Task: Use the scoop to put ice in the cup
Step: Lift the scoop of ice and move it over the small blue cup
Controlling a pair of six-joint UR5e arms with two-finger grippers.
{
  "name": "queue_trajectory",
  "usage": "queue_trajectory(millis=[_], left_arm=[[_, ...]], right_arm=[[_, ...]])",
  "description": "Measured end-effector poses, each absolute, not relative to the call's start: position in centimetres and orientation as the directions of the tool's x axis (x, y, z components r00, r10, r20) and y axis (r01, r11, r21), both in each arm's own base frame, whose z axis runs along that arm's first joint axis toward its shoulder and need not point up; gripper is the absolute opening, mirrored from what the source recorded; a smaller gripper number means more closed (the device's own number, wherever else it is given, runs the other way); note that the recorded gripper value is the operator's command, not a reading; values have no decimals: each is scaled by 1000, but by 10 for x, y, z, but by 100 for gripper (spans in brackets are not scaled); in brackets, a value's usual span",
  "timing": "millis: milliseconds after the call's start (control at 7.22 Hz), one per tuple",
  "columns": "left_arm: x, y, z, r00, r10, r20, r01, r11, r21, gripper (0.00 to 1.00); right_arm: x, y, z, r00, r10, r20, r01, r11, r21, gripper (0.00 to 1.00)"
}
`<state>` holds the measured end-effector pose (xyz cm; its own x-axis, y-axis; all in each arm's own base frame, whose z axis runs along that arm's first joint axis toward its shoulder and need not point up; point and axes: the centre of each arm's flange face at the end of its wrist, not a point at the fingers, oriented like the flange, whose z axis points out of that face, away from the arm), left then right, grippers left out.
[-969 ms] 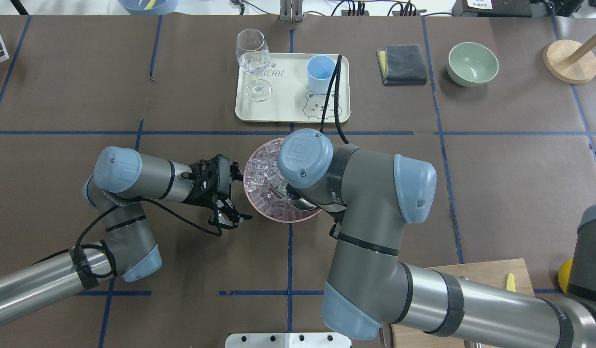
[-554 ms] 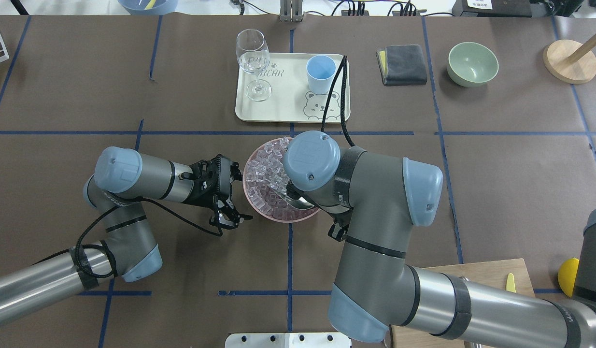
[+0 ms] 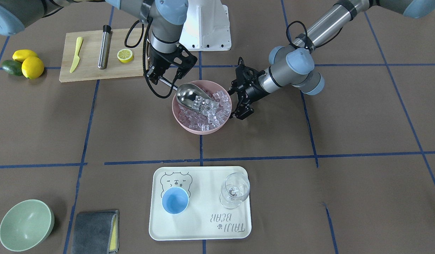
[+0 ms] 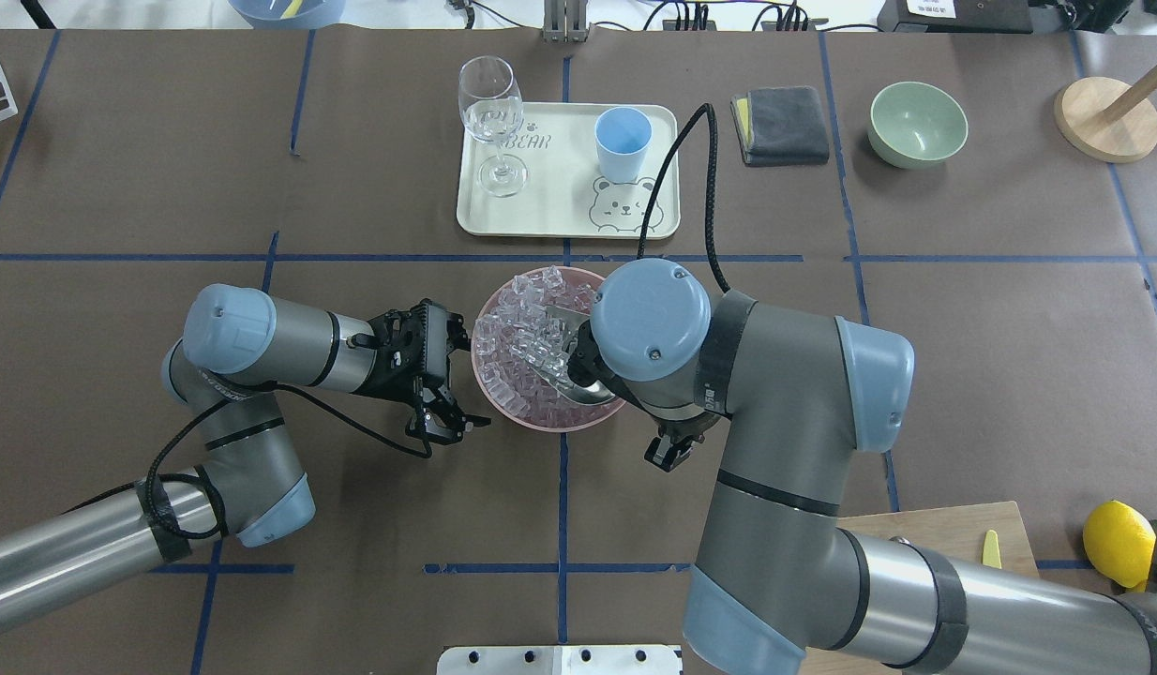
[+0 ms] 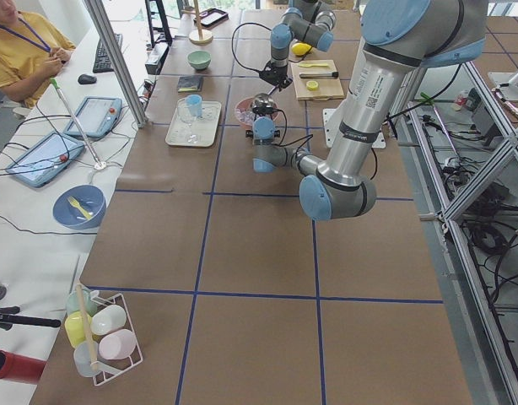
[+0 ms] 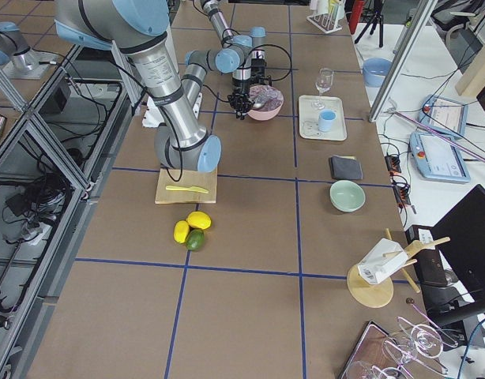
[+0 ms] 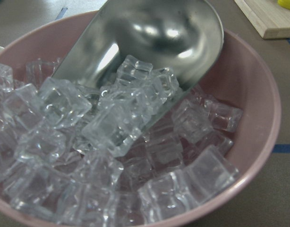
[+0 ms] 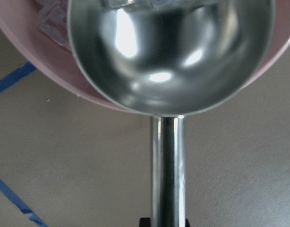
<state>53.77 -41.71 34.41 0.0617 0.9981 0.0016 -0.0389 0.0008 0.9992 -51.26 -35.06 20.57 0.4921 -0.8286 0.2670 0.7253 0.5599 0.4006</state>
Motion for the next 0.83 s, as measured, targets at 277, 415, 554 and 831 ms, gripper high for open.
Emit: queue_trajectory(millis=[277, 415, 554, 831], left_arm=[[538, -417, 344, 62, 998, 2, -38, 1, 999, 100], [538, -417, 343, 62, 998, 2, -38, 0, 999, 100], [538, -418, 343, 62, 998, 2, -38, 0, 999, 100], [538, -418, 342, 62, 998, 3, -36, -1, 999, 100]], right_arm=[[-496, -346, 194, 487, -829, 277, 702, 559, 441, 0], [-488, -346, 188, 485, -828, 282, 689, 560, 459, 0], [-479, -348, 182, 487, -825, 287, 676, 564, 473, 0], [-459, -366, 179, 507, -801, 318, 652, 598, 467, 0]])
